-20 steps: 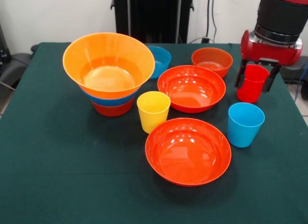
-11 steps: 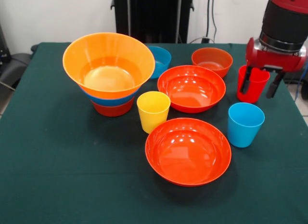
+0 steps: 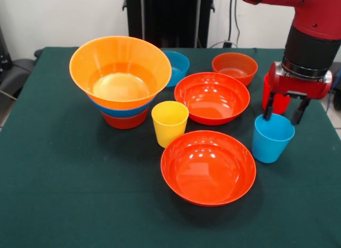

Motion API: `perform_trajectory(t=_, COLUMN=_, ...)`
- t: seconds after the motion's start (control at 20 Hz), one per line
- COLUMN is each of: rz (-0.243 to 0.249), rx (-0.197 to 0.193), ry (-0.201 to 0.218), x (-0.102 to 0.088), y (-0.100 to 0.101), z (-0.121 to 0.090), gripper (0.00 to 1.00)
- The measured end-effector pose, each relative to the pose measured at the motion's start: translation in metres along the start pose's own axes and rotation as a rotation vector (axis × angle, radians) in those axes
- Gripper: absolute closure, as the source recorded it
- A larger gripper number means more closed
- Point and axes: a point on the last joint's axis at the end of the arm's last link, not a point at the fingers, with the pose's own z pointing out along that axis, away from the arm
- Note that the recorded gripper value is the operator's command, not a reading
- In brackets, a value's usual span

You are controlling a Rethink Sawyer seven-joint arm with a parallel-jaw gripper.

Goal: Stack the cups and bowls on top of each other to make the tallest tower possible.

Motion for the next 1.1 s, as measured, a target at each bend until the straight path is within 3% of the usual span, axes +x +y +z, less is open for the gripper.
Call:
perform_trajectory(t=0.6, rz=0.008, rx=0.005, ry=0.016, x=0.005, y=0.001, z=0.016, gripper=0.0)
perform_trajectory(t=1.1, rz=0.001, rx=0.006, ry=0.017, x=0.008, y=0.005, z=0.017, gripper=0.0)
